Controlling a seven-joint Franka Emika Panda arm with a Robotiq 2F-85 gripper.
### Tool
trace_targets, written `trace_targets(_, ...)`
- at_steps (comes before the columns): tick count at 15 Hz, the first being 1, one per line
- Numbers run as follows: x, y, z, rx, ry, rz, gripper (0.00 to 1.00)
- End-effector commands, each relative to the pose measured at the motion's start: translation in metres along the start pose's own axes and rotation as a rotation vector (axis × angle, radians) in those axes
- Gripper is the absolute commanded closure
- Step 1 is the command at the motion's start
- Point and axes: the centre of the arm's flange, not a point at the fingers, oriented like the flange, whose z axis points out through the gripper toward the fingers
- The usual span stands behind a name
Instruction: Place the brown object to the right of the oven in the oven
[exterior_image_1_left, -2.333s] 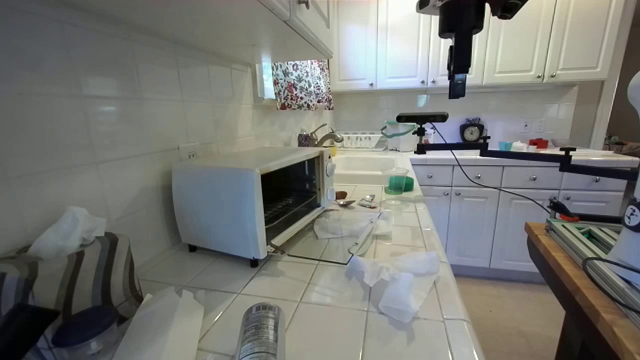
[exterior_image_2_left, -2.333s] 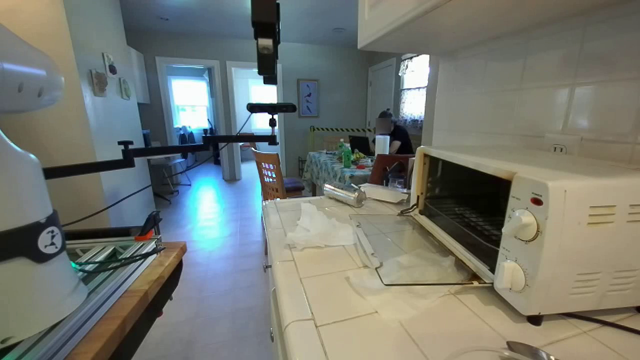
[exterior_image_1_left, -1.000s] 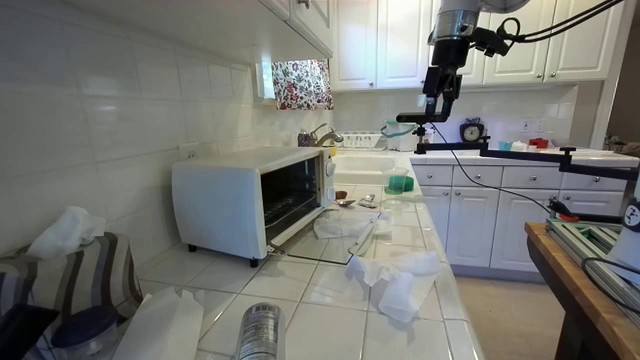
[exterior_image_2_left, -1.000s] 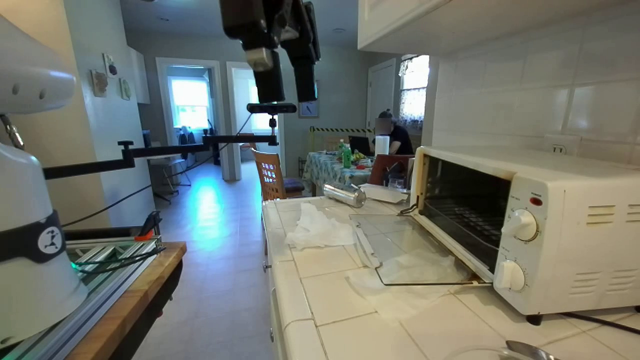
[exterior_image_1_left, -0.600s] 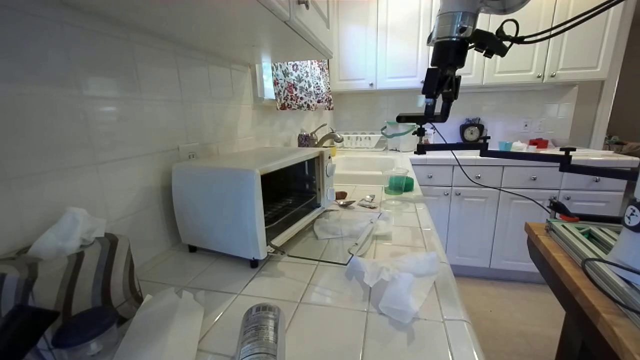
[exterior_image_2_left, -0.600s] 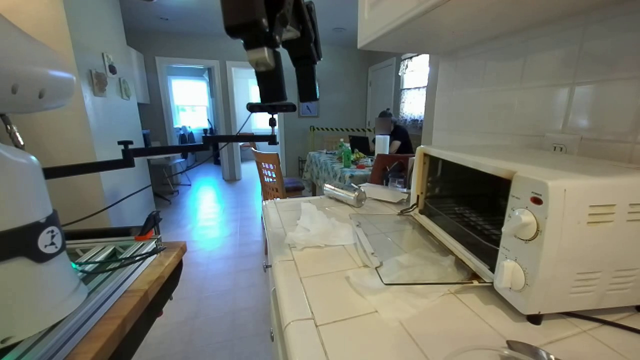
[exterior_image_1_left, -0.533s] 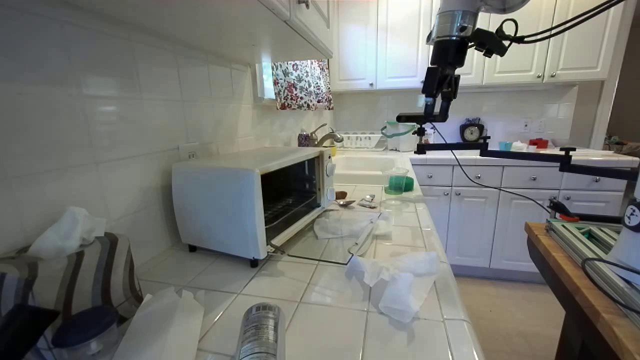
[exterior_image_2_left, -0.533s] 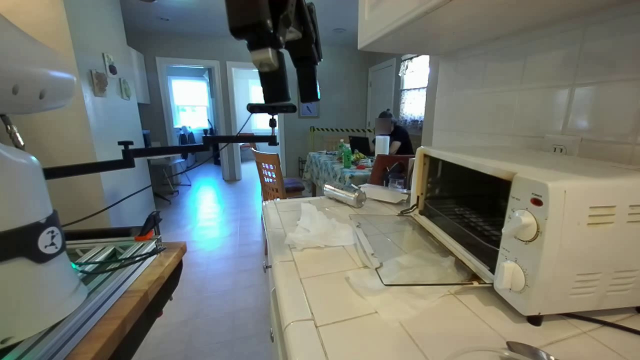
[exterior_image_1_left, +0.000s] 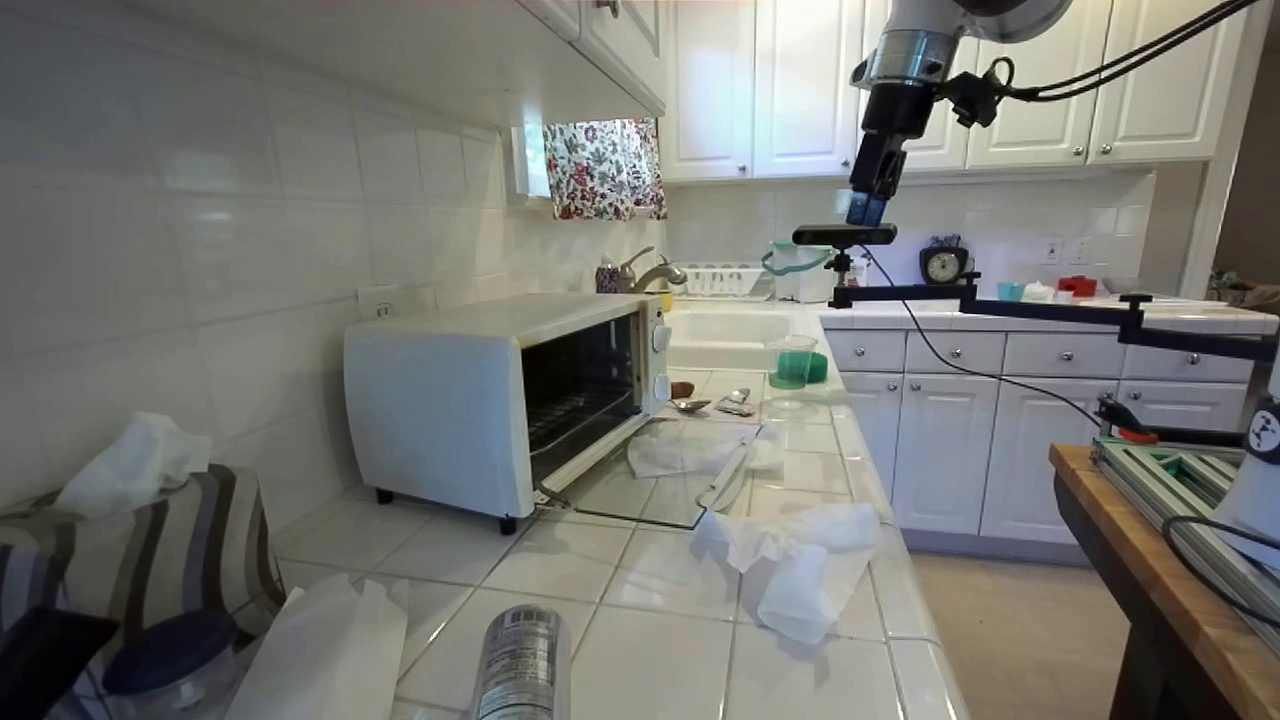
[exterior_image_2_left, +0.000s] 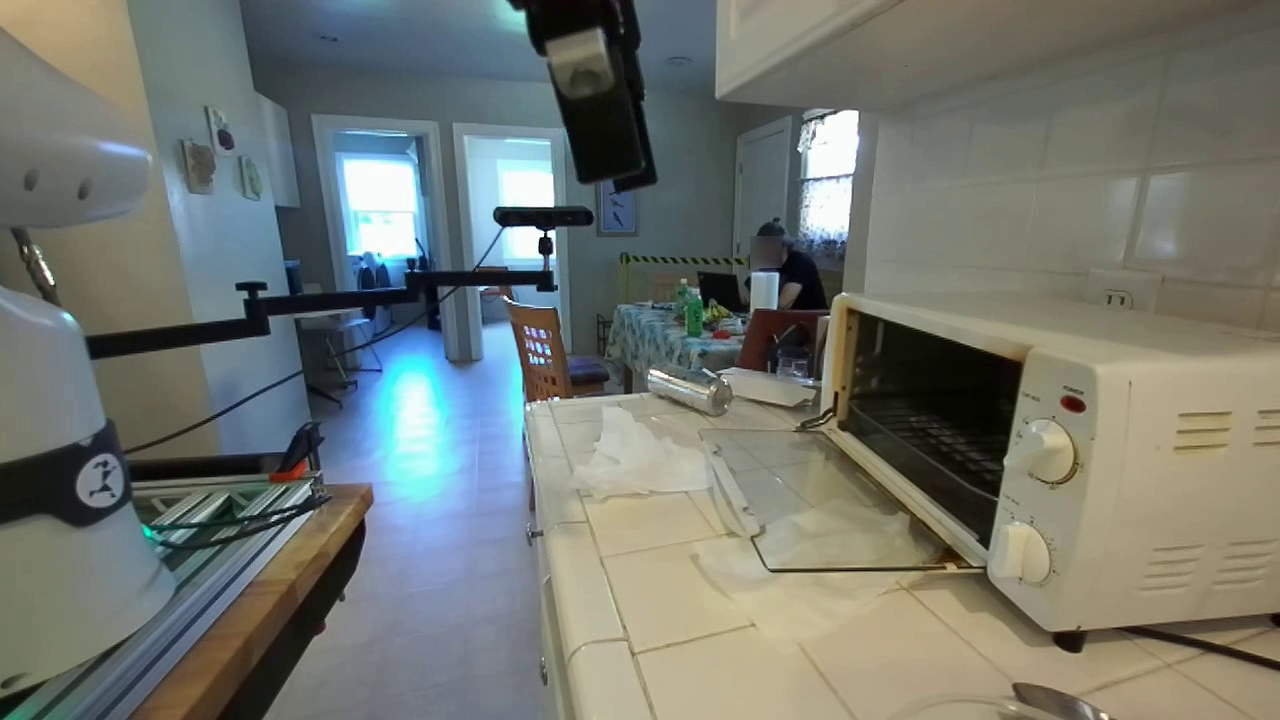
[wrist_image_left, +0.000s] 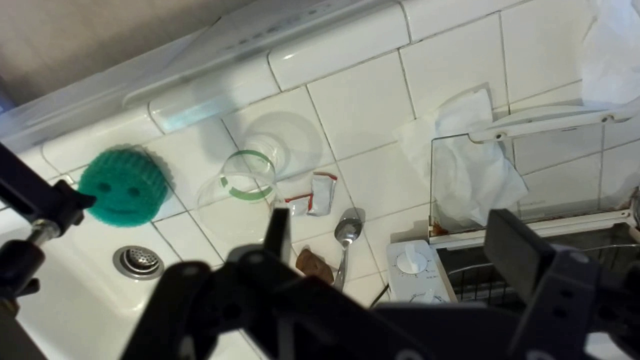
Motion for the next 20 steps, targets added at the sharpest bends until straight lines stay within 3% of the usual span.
trace_targets(1,0.005,0.018,0.015,0.038,0.046,-0.113,0.00)
trace_targets(8,0.020,0.041,0.046,0.089,0.083,-0.197,0.00)
trace_targets(10,0.014,0.017,0.038,0.008,0.041,-0.230,0.00)
trace_targets(11,0.014,0.027,0.043,0.044,0.055,-0.201,0.00)
trace_targets(14,0.017,0.014,0.042,0.025,0.049,-0.234,0.00)
trace_targets(20,0.022,0.051,0.059,0.148,0.076,-0.264,0.00)
